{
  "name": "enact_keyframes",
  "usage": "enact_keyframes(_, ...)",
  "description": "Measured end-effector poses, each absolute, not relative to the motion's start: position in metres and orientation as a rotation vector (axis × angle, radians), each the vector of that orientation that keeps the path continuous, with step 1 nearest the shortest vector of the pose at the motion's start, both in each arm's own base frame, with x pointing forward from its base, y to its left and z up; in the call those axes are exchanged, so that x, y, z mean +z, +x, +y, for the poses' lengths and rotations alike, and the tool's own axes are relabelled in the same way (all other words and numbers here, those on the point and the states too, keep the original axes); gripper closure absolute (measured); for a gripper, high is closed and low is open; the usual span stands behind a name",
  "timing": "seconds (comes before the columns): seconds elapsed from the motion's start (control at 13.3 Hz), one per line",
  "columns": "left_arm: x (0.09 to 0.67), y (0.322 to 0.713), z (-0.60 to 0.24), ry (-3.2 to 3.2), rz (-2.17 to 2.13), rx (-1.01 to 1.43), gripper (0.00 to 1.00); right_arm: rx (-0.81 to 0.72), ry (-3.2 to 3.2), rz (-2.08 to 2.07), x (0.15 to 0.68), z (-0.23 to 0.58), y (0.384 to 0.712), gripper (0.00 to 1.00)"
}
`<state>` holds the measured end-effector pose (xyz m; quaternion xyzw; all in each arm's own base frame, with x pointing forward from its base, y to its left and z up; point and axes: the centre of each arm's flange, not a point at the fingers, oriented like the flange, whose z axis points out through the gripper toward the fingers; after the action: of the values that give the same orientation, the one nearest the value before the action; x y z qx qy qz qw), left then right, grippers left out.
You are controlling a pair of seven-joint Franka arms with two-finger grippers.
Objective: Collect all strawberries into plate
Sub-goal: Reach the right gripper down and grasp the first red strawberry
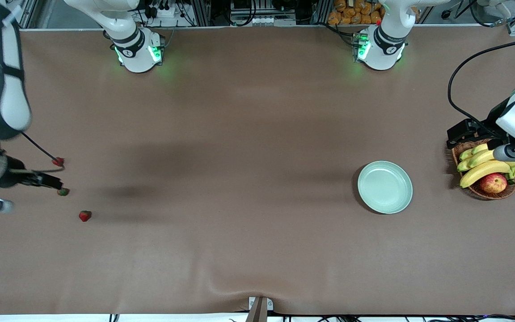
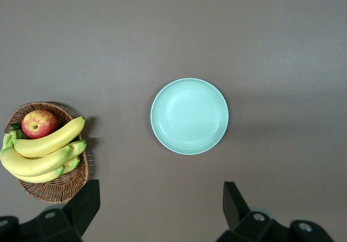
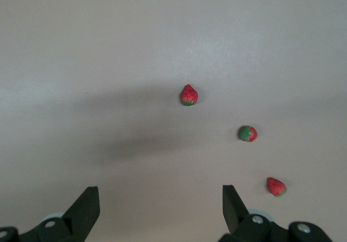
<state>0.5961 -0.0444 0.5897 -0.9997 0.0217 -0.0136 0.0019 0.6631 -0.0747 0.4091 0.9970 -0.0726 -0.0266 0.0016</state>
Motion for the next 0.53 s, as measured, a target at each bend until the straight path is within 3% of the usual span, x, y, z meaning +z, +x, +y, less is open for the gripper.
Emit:
enact_keyframes(0.3, 0.590, 0.596, -0.045, -3.137, 0.070, -0.043, 0.00, -0.024, 3.120, -0.135, 0.300, -0.113, 0.690, 0.00)
enact_keyframes(0.53, 0.590, 0.596, -0.044, -3.137, 0.067, -0.043, 0.00, 0.017, 3.112, -0.140, 0.256, -0.136, 0.696, 0.00)
